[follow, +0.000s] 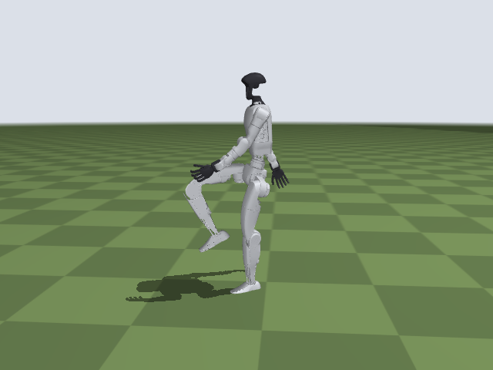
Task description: Upper body actions
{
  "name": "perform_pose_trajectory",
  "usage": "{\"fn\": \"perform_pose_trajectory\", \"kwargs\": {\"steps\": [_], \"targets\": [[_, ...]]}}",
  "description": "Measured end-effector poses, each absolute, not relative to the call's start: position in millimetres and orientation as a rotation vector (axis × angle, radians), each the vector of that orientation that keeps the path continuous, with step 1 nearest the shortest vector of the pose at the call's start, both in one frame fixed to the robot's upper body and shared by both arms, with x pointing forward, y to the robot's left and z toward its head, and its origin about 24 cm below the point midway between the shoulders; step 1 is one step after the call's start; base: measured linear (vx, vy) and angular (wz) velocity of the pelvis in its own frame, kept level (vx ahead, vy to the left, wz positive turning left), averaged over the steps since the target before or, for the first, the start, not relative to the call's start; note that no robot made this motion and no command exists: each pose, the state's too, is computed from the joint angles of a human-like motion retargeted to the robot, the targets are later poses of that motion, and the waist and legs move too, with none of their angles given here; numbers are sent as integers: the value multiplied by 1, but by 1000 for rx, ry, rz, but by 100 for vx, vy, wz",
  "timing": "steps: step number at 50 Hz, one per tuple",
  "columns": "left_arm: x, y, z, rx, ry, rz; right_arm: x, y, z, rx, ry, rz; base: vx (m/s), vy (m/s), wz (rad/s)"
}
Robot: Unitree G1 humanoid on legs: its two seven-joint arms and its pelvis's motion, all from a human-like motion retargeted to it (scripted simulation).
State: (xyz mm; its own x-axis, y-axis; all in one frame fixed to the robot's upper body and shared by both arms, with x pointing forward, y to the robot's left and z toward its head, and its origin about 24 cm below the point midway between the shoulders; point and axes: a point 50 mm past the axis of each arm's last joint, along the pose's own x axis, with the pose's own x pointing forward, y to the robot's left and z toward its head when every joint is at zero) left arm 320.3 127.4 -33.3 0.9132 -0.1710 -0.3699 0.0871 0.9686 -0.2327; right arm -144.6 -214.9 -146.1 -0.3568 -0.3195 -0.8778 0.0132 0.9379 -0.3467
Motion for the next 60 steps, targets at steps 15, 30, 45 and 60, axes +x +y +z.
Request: {"fn": "perform_pose_trajectory", "kwargs": {"steps": [15, 30, 45, 60], "targets": [[323, 142, -20, -147, 283, -118, -129, -213, -152, -92, 1797, -549, 4, -2, -43], [132, 192, -156, -38, 1001, -16, 11, -210, -175, -196, 1403, -195, -4, -14, -77], [-37, 202, -174, -24, 1648, 139, 14, -207, -176, -264, 1428, -18, -16, -13, 14], [-52, 210, -172, -18, 1660, 138, -30, -203, -174, -240, 1556, -55, 3, 1, 5]]}}
